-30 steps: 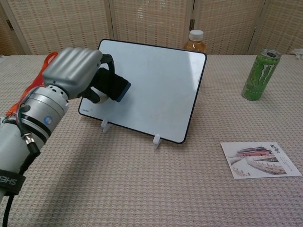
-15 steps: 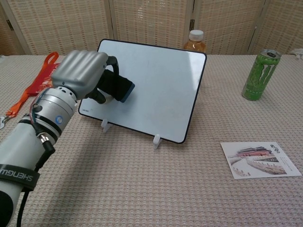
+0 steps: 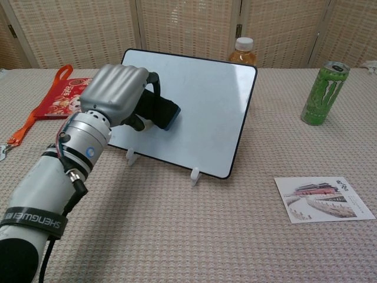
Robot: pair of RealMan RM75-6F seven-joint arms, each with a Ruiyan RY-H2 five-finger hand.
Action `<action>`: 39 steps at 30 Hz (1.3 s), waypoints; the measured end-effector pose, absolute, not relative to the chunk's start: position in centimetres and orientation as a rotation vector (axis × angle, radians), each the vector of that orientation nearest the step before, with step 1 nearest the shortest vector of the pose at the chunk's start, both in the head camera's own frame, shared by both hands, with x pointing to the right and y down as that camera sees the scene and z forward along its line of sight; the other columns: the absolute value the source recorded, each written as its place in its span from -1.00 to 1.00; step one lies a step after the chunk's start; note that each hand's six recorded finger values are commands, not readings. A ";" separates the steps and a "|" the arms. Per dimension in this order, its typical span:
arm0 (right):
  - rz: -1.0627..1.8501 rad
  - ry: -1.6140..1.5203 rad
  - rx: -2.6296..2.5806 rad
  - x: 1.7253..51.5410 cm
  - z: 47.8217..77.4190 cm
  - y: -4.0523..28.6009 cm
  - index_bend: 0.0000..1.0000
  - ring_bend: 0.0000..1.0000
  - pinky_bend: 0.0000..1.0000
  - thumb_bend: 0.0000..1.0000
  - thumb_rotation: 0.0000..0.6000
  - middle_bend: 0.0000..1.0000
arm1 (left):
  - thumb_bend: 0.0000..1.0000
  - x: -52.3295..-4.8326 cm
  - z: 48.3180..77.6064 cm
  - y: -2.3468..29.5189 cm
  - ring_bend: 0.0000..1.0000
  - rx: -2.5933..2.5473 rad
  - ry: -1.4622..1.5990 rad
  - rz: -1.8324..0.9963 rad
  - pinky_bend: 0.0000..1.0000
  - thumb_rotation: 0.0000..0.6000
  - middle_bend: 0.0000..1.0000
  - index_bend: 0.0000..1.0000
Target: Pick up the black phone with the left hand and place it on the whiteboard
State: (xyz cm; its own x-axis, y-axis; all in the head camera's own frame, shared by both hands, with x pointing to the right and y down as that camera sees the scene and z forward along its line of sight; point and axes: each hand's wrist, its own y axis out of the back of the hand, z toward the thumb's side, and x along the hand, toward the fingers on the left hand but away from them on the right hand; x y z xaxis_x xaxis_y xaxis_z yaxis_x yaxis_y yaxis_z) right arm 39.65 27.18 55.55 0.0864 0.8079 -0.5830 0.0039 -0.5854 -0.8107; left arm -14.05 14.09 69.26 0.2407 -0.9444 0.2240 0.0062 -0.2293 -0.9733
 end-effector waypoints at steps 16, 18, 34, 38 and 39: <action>1.564 -0.811 -1.715 39.7 55.4 27.2 -1.00 -1.00 -1.00 -0.40 1.00 -1.00 | -0.36 -13.7 69.9 14.2 0.91 -1.497 0.910 -1.184 1.00 1.00 1.00 -0.33; 1.565 -0.809 -1.715 39.7 55.5 27.2 -1.00 -1.00 -1.00 -0.40 1.00 -1.00 | -0.36 -13.7 69.9 14.3 0.91 -1.499 0.901 -1.187 1.00 1.00 1.00 -0.49; 1.564 -0.814 -1.712 39.7 55.3 27.2 -1.00 -1.00 -1.00 -0.40 1.00 -1.00 | -0.41 -13.1 69.8 14.9 0.91 -1.508 0.860 -1.184 1.00 1.00 1.00 -0.71; 1.570 -0.807 -1.711 39.7 55.5 27.2 -1.00 -1.00 -1.00 -0.40 1.00 -1.00 | -0.42 -13.3 69.3 15.4 0.91 -1.517 0.855 -1.183 1.00 1.00 1.00 -0.74; 1.570 -0.806 -1.710 39.7 55.5 27.2 -1.00 -1.00 -1.00 -0.40 1.00 -1.00 | -0.42 -13.5 69.0 15.5 0.91 -1.517 0.856 -1.181 1.00 1.00 1.00 -0.75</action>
State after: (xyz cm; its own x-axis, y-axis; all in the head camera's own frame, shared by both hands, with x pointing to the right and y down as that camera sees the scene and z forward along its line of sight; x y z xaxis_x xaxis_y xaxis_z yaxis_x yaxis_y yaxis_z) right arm 39.70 27.22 55.48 0.0843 0.8087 -0.5821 0.0014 -0.5843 -0.8116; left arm -13.53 15.51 69.01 0.2752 -0.9255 0.2603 0.0413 -0.2591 -0.9650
